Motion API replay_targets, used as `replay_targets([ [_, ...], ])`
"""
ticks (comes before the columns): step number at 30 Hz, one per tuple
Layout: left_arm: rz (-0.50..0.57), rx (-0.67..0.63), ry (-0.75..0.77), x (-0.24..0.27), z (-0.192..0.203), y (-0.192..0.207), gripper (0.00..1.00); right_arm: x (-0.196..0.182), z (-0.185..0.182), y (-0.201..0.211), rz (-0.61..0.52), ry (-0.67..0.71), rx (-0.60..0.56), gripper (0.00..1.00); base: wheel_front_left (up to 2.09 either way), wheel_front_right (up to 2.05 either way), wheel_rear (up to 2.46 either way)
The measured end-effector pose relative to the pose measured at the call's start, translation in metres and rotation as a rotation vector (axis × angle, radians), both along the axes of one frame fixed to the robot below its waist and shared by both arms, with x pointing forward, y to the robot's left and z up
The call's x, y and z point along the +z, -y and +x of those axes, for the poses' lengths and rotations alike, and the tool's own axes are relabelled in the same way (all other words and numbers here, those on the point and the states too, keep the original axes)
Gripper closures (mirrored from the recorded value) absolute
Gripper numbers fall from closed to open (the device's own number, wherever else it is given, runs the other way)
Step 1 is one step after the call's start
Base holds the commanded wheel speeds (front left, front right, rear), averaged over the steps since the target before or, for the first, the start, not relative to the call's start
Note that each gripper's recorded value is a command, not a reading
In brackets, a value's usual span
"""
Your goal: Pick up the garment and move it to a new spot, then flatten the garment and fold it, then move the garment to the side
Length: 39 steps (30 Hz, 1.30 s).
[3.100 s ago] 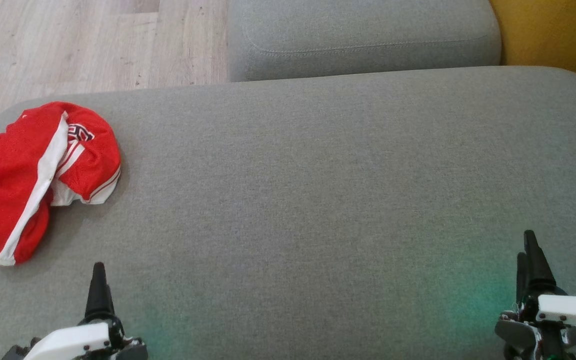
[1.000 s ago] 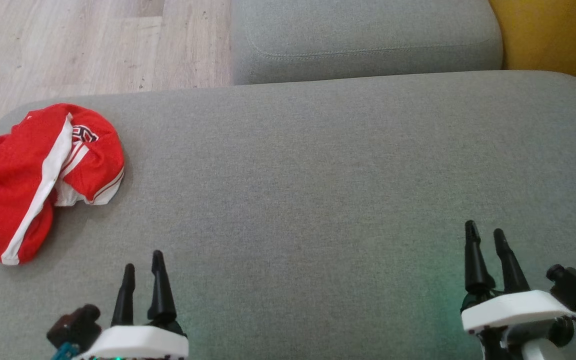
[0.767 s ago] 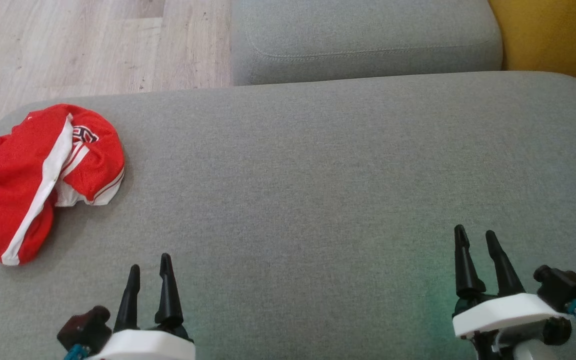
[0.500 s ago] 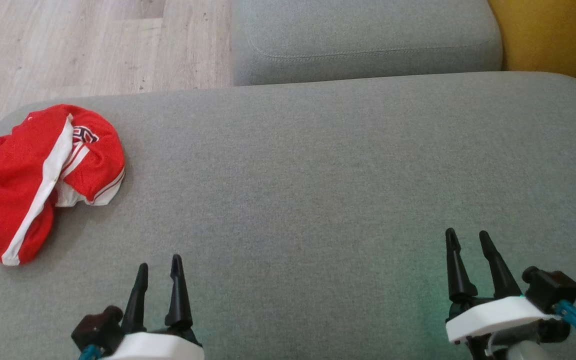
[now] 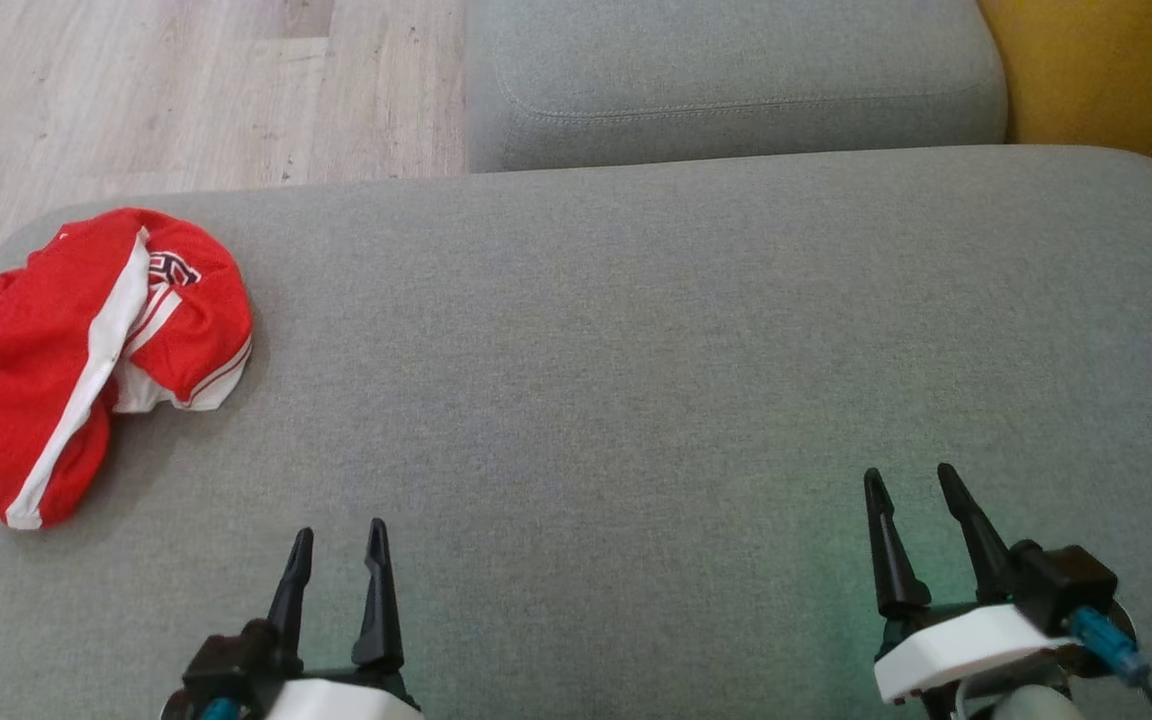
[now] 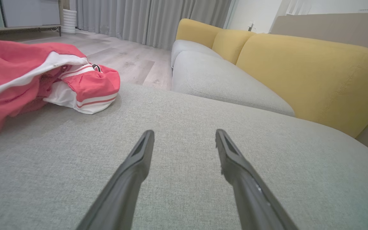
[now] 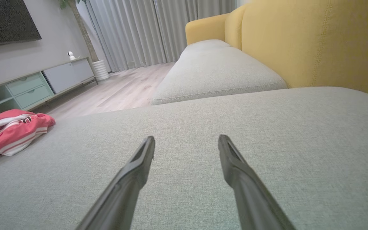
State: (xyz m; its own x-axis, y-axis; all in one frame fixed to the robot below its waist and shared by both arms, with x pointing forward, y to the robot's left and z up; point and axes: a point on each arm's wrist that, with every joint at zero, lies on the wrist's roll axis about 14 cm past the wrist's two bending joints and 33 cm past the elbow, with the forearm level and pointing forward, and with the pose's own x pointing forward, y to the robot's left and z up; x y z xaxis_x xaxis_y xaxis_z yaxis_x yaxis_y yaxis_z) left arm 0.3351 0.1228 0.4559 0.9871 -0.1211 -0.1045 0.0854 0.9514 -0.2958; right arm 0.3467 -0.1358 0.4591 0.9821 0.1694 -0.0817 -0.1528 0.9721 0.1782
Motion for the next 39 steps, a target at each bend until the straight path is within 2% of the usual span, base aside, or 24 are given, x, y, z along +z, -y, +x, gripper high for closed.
replay_targets([
  [11, 0.088, -0.005, 0.018, -0.002, -0.002, 0.001, 0.0, 0.002, -0.001, -0.005, -0.113, 0.038, 0.039, 0.0, 0.0, 0.0, 0.0],
  [39, 0.077, 0.029, -0.014, -0.01, -0.004, -0.007, 0.0, 0.005, 0.002, -0.005, -0.112, 0.048, 0.038, 0.0, 0.0, 0.0, 0.0],
])
